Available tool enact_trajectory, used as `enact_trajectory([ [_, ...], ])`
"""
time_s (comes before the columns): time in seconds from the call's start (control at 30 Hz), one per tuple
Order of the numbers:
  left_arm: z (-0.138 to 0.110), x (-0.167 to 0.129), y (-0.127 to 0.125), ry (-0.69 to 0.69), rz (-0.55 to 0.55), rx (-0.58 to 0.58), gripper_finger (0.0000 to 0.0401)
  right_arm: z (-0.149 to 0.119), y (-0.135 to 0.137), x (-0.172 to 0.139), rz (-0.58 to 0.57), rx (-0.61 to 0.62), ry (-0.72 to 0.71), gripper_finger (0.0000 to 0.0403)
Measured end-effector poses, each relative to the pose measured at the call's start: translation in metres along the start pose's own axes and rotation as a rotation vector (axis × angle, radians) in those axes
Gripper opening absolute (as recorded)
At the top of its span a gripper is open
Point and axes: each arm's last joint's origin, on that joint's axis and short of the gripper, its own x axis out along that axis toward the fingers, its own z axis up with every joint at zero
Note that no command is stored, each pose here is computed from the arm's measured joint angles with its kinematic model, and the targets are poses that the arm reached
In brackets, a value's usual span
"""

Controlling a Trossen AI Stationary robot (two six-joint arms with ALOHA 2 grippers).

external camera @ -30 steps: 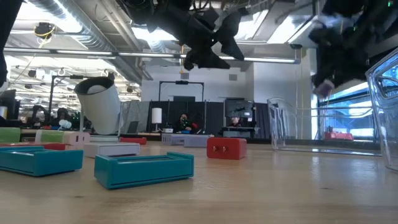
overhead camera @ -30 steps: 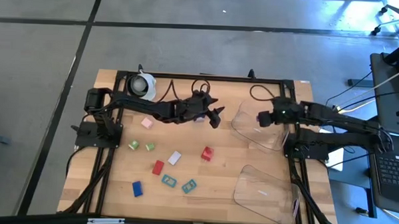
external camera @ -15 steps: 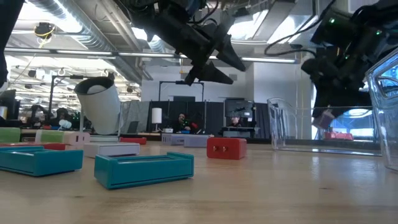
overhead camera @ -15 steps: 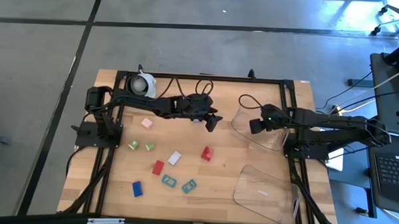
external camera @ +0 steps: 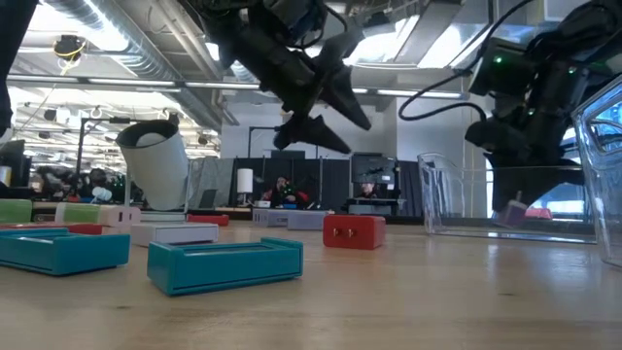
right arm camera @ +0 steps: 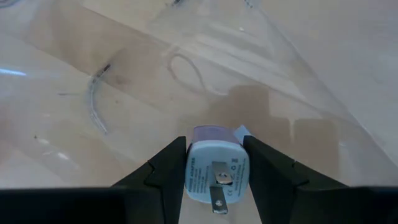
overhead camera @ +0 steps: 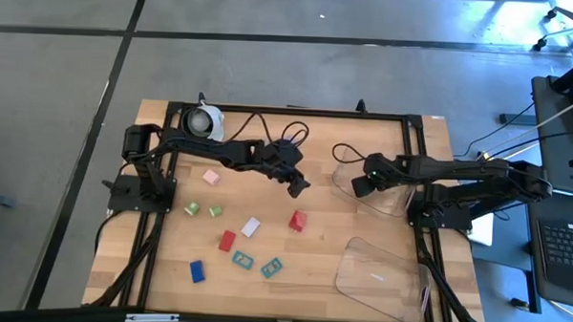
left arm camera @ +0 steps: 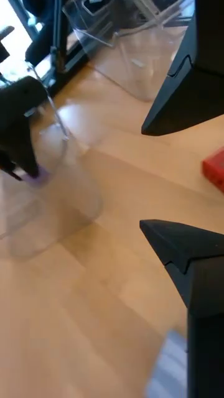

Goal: Pick & Place Office items
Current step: Put the violet charger adapter into the top transparent bin, then put the bottom red digital clock into the bottom transparent bin

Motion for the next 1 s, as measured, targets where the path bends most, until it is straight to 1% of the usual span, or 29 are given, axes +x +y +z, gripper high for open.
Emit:
enact_trajectory([
  [0.13,-0.009,0.0,-0.001,0.077,0.009,-0.036,0.023,0.001,0.002,0.001,0.014,0.002,-0.011,0.0154],
  [0.4,-0.029,-0.001,-0.007,0.214,0.047,-0.031,0.023,0.002,0.002,0.001,0.016,-0.022,-0.013,0.016],
  [0.57,-0.04,-0.001,-0.014,0.275,0.049,-0.014,0.023,0.002,0.002,0.001,0.016,-0.039,-0.014,0.0195],
  [0.7,-0.048,-0.002,-0.023,0.323,-0.005,-0.014,0.023,0.002,0.002,0.001,0.019,-0.051,-0.01,0.0231],
  [0.8,-0.058,-0.003,-0.03,0.403,-0.042,-0.022,0.023,0.001,0.002,0.001,0.022,-0.051,-0.007,0.0251],
  [0.9,-0.072,-0.006,-0.035,0.51,-0.028,-0.046,0.023,0.004,0.005,-0.001,0.032,-0.067,-0.012,0.0265],
  [1.0,-0.087,-0.012,-0.038,0.614,0.041,-0.097,0.023,0.009,0.011,-0.007,0.068,-0.109,-0.019,0.0271],
])
